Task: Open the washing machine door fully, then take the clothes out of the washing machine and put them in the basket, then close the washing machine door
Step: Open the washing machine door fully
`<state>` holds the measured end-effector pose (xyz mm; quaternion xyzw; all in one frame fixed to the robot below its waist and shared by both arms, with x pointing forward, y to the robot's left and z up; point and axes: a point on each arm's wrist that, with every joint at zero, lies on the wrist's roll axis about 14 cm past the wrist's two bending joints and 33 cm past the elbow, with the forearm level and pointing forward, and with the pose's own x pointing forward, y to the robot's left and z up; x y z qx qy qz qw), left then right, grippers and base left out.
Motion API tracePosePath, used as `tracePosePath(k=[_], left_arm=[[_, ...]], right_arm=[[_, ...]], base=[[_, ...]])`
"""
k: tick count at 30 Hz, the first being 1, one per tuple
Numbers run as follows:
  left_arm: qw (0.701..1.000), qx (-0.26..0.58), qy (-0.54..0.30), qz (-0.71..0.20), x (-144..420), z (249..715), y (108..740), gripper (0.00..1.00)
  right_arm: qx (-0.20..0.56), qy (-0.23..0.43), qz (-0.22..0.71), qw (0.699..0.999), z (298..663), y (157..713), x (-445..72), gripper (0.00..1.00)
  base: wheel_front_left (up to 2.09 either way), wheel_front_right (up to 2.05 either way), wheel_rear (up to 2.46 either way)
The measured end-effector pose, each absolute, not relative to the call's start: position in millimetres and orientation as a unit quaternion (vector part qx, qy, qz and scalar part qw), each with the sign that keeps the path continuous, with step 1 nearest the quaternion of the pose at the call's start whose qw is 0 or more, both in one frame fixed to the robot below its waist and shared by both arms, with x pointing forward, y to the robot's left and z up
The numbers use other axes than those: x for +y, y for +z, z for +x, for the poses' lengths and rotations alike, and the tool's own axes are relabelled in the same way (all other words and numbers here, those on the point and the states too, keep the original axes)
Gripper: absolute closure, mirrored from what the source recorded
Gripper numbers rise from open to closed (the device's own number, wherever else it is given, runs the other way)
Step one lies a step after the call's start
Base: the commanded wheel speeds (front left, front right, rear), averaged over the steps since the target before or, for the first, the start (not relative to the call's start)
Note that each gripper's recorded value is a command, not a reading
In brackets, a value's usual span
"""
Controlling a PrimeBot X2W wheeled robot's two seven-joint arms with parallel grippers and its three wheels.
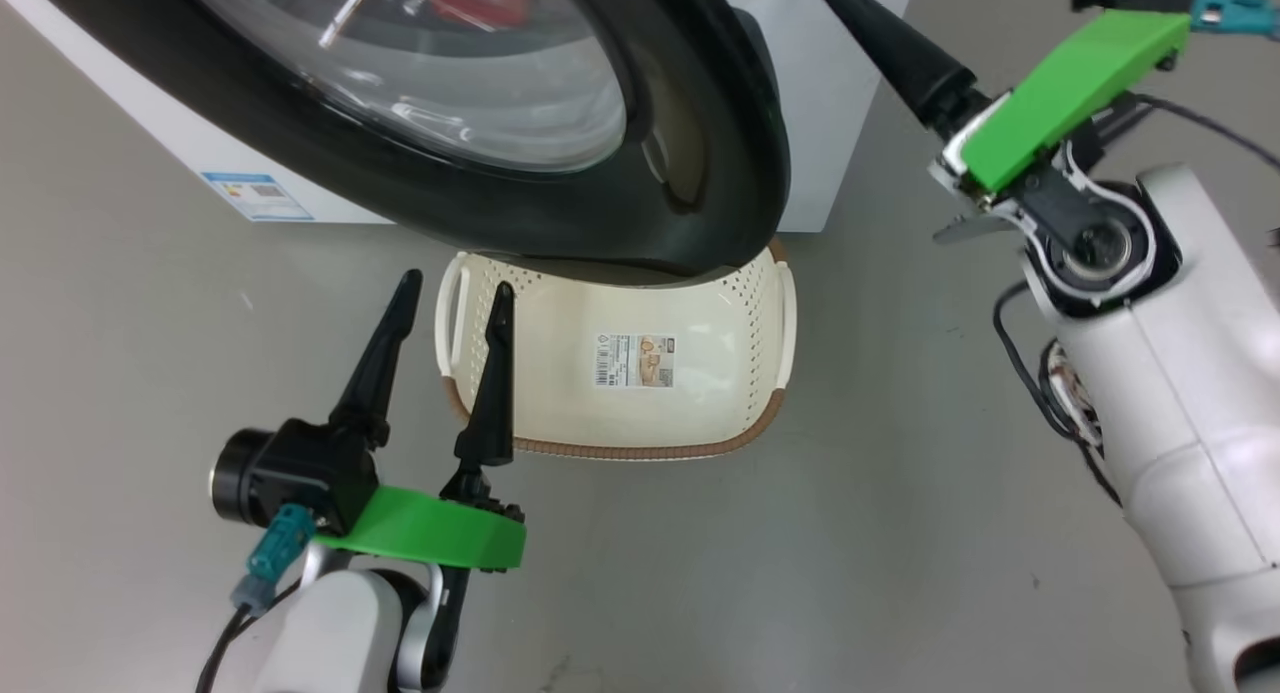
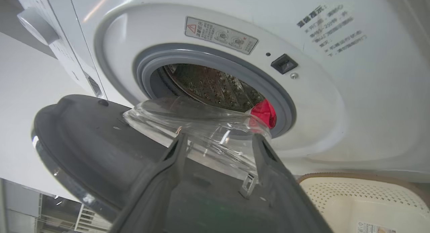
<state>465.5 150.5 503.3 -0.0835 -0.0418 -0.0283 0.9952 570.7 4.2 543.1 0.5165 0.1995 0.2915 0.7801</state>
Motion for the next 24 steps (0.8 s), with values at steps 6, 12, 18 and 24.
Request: tracePosePath(k=[6,12,18,24], left_arm=[[0.995,-0.041,-0.037,-0.089,143,469,502,0.0],[0.994,-0.042,-0.044,-0.092,137,471,502,0.0],[0.994,-0.044,-0.041,-0.093,139,473,502,0.0],[0.994,-0.043,-0.035,-0.094,143,473,501,0.0]], right_arm=[[0.13,0.259,0.404,0.868,567,528,-23,0.0],[0.06,0.233,0.304,0.922,564,519,-48,0.0],[0.013,0.224,0.182,0.957,565,509,-68,0.0],[-0.04,0.205,0.144,0.967,564,524,-80,0.0]], base=[[0.0,0.0,0.0],[0.0,0.0,0.0],[0.0,0.0,0.0],[0.0,0.0,0.0]])
